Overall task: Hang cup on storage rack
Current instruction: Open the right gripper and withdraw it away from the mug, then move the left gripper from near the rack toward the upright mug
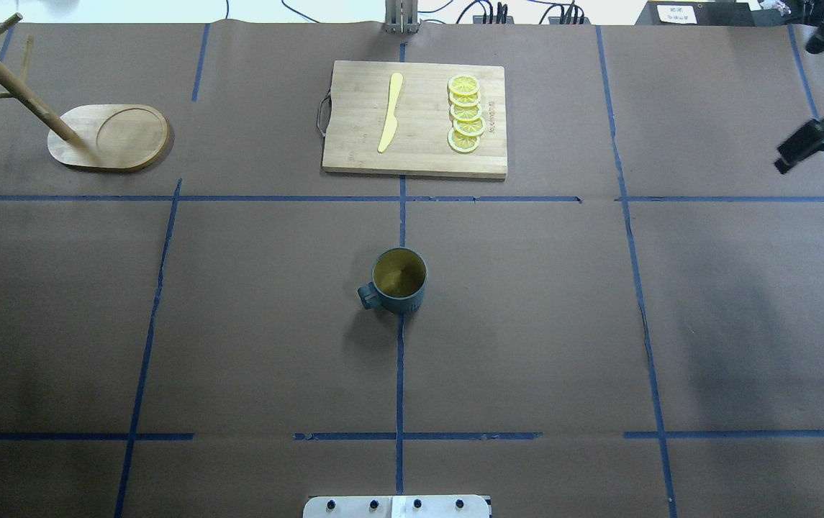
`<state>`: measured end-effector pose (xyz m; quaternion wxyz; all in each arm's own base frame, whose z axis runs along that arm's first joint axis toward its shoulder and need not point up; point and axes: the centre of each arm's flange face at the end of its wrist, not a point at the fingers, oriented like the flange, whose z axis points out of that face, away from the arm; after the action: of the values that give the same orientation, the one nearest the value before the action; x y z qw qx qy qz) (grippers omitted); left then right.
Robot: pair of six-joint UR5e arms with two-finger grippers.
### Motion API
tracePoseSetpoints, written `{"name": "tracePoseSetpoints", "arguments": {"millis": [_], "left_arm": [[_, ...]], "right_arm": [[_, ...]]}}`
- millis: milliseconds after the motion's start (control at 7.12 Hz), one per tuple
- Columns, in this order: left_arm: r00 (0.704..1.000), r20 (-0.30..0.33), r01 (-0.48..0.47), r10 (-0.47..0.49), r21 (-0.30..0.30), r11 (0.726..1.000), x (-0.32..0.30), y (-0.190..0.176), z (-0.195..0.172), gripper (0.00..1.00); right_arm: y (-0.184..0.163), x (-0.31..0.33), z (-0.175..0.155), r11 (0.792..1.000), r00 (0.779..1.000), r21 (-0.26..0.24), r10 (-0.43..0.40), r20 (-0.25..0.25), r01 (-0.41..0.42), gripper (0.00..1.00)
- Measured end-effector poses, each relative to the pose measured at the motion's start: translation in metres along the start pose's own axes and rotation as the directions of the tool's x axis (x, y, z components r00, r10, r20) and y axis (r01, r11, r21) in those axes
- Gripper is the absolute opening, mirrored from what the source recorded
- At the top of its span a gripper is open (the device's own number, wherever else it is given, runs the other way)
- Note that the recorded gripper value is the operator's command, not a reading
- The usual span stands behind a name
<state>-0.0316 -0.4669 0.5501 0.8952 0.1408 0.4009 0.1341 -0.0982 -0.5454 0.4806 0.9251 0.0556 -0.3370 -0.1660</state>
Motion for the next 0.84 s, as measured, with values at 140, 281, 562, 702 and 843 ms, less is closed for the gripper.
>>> {"name": "tracePoseSetpoints", "arguments": {"millis": [140,281,562,702,843], "left_arm": [[0.995,-0.013,-0.097,0.098,0.072,0.993,0.016,-0.01,-0.005,0.99],[0.979,-0.015,-0.201,0.205,0.136,0.97,0.033,-0.018,-0.005,0.99],[0.924,-0.006,-0.369,0.381,0.236,0.899,0.065,-0.028,0.0,1.0],[0.878,0.001,-0.458,0.479,0.293,0.839,0.087,-0.032,0.006,1.0],[0.831,-0.002,-0.523,0.556,0.339,0.782,0.11,-0.034,0.014,1.0]], "right_arm": [[0.046,0.052,0.007,1.0,1.0,-0.027,-0.01,-0.01,0.01,1.0],[0.091,0.096,0.01,0.999,1.0,-0.045,0.006,-0.011,-0.006,1.0],[0.171,0.159,0.011,0.994,0.995,-0.052,0.1,0.003,-0.1,1.0],[0.198,0.173,0.012,0.988,0.989,-0.049,0.145,0.024,-0.144,1.0],[0.211,0.178,0.013,0.985,0.984,-0.045,0.171,0.044,-0.169,1.0]]}}
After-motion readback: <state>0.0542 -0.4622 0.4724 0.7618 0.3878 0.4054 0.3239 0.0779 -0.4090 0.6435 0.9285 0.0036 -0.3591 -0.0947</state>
